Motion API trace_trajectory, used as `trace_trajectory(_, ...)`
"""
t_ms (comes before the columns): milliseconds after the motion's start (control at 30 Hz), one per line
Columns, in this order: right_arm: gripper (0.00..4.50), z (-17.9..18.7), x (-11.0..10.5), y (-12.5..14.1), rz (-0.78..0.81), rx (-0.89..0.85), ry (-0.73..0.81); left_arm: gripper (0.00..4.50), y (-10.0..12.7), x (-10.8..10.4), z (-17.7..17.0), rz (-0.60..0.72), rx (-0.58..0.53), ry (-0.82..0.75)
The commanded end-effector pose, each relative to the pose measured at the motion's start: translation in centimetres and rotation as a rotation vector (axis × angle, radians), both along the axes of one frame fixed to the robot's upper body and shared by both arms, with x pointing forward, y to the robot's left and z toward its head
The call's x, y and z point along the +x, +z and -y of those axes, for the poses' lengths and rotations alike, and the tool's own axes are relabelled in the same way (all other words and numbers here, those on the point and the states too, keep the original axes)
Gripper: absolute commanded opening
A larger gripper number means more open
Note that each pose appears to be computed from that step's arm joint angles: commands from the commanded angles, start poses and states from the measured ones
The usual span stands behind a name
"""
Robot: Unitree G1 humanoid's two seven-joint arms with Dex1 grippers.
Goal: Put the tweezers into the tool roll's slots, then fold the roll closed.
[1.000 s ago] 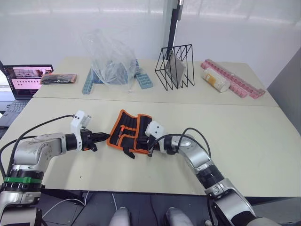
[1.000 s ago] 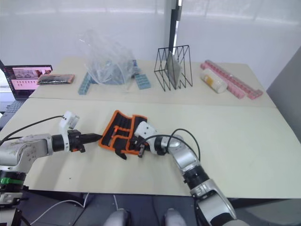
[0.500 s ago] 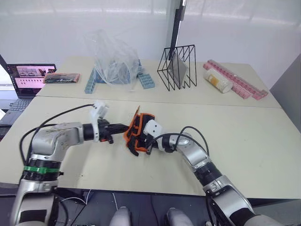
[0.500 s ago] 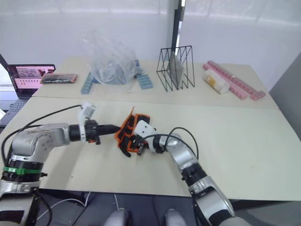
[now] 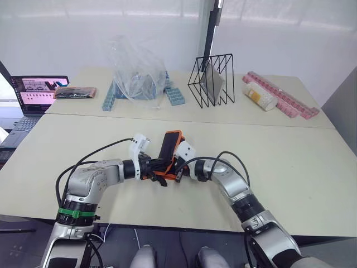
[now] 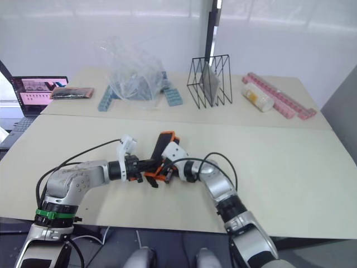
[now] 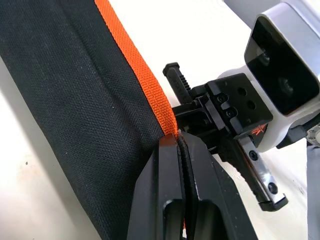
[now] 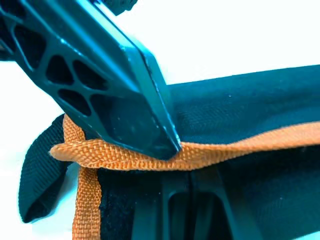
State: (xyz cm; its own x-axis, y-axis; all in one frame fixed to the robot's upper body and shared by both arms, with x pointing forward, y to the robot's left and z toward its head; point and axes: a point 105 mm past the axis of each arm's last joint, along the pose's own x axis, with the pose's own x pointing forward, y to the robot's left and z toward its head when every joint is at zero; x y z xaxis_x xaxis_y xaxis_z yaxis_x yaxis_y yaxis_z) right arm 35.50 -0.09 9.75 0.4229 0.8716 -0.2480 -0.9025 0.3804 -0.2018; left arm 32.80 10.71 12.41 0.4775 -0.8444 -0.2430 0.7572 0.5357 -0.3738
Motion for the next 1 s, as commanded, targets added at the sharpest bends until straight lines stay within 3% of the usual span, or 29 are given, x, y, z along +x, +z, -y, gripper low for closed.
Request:
trace_trajectory(33,0.00,1.4,0.4,0.5,-0.011,0.031,-0.046,0.02,-0.2,0.1,0.5,0.016,0.020,-0.002)
trace_trajectory(200,0.00,1.9,0.2,1.6,-0.021,0.084,-0.034,0.02,-0.5,0.0,1.3,0.013,0.011,-0.010)
trace_trajectory(567,0.00,3.6,-3.1,4.5,-0.138,0.296,0.063,0.02,-0.5,0.5,2.3,0.024,0.014,-0.017)
trace_trajectory(667,0.00,5.4,-2.4,5.1,-0.158,0.343,0.006,0.02,-0.7,0.6,2.7,0.026,0.026,-0.028)
trace_trajectory(767,0.00,6.5,-1.4,4.2,-0.133,0.265,-0.057,0.02,-0.7,0.7,2.8,0.026,0.028,-0.030)
trace_trajectory(1000,0.00,4.5,0.8,5.7,-0.014,0.221,-0.083,0.02,-3.3,1.1,2.6,-0.007,0.143,0.004)
